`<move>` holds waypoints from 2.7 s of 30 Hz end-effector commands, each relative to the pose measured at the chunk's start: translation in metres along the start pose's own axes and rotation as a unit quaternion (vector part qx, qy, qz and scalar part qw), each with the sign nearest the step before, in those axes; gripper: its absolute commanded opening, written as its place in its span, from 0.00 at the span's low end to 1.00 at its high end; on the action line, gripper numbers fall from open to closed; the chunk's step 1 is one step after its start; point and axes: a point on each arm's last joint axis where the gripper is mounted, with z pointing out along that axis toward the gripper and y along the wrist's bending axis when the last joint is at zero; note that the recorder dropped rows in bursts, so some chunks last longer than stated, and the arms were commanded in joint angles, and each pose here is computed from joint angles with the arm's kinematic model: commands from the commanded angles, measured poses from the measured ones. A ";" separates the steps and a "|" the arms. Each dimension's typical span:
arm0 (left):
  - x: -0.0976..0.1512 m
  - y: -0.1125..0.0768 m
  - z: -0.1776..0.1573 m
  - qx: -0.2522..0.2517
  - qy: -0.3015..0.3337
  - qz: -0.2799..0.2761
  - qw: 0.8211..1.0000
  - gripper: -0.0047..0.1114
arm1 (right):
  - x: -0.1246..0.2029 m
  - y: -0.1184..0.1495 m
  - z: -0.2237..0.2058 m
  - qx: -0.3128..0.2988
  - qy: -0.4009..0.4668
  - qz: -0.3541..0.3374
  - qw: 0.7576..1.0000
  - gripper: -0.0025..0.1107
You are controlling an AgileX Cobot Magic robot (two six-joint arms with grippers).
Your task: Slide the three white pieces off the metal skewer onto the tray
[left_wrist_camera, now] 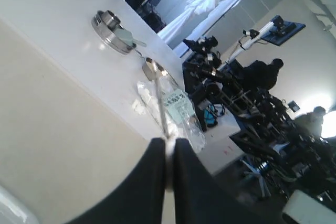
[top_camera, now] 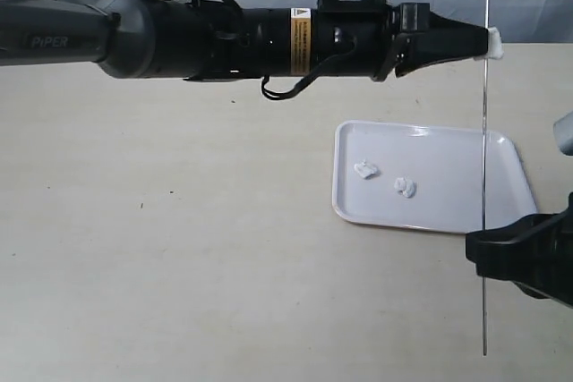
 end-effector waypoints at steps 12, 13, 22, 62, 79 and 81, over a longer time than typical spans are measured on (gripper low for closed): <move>-0.043 0.028 -0.044 -0.075 -0.099 0.011 0.992 0.04 | 0.008 0.000 0.000 -0.001 0.040 -0.010 0.999 0.02; -0.041 0.032 -0.044 -0.097 -0.083 0.021 0.992 0.04 | 0.008 0.000 0.000 -0.001 0.038 -0.010 0.999 0.02; 0.009 0.079 -0.035 -0.214 0.067 0.048 0.973 0.04 | 0.006 0.001 0.001 -0.005 0.027 -0.004 1.000 0.02; 0.064 0.134 -0.019 -0.239 0.159 0.046 0.957 0.25 | -0.121 -0.050 0.080 0.206 0.044 0.027 0.977 0.02; -0.057 -0.008 -0.096 -0.210 0.083 0.162 0.961 0.13 | -0.105 -0.085 0.172 0.217 0.135 0.039 0.966 0.02; -0.060 -0.028 -0.119 -0.188 0.086 0.181 0.961 0.04 | -0.106 -0.086 0.176 0.213 0.123 0.036 0.968 0.02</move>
